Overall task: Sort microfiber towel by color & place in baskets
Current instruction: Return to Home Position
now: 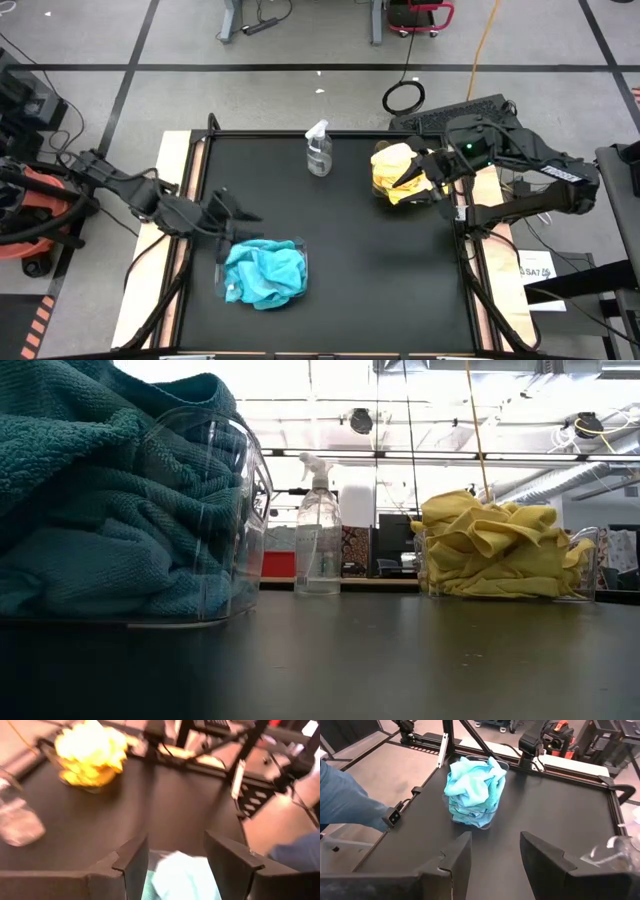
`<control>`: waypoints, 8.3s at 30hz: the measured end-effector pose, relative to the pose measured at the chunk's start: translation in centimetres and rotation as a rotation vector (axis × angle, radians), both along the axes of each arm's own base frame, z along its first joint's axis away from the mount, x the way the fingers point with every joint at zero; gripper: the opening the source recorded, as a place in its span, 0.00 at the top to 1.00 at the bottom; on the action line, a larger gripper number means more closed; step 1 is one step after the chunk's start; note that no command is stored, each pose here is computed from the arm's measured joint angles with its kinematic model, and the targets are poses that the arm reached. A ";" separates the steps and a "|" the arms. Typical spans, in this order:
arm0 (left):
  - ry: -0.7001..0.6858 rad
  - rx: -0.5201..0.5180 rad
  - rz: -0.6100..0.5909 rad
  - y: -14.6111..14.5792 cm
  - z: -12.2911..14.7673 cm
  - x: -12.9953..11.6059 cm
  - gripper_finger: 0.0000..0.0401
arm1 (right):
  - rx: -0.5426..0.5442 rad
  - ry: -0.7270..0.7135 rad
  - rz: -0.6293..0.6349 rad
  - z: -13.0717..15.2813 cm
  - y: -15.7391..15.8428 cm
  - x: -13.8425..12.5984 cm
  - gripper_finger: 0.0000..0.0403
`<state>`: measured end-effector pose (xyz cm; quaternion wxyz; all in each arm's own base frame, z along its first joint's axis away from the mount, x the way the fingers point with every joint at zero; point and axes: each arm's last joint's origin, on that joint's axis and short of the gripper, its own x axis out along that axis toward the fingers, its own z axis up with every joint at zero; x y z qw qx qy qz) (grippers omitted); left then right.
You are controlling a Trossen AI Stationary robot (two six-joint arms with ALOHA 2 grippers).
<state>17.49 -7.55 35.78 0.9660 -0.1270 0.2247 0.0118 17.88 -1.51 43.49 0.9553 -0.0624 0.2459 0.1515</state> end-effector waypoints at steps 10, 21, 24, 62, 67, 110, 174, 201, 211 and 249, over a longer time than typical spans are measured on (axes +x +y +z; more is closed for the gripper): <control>-0.058 0.163 0.128 2.2 1.2 -3.3 0.51 | -0.003 -0.040 -0.060 0.9 -0.4 -3.2 0.60; -0.076 0.250 0.203 3.5 0.9 -5.3 0.51 | 0.003 -0.097 -0.113 1.6 -0.4 -6.1 0.60; -0.076 0.248 0.245 3.8 -0.6 -5.7 0.51 | 0.006 -0.101 -0.128 1.1 -0.4 -6.6 0.60; -0.410 -0.052 0.542 6.6 -14.4 -10.4 0.51 | 0.389 -0.499 -0.473 -21.3 -1.4 -9.1 0.60; -0.399 -0.076 0.563 6.5 -16.3 -10.2 0.51 | 0.451 -0.560 -0.514 -23.5 -1.7 -9.3 0.60; -0.362 0.006 0.620 6.5 -18.0 -9.9 0.51 | 0.259 -0.577 -0.614 -26.1 -3.0 -9.5 0.60; -0.365 -0.002 0.623 6.5 -18.0 -9.9 0.51 | 0.289 -0.577 -0.620 -26.0 -3.0 -9.5 0.60; -0.365 -0.002 0.624 6.5 -18.0 -9.9 0.51 | 0.289 -0.577 -0.620 -26.0 -3.0 -9.5 0.60; -0.365 -0.002 0.624 6.5 -18.0 -9.9 0.51 | 0.289 -0.577 -0.620 -26.0 -3.0 -9.5 0.60; -0.365 -0.002 0.624 6.5 -18.0 -9.9 0.51 | 0.289 -0.577 -0.620 -26.0 -3.0 -9.5 0.60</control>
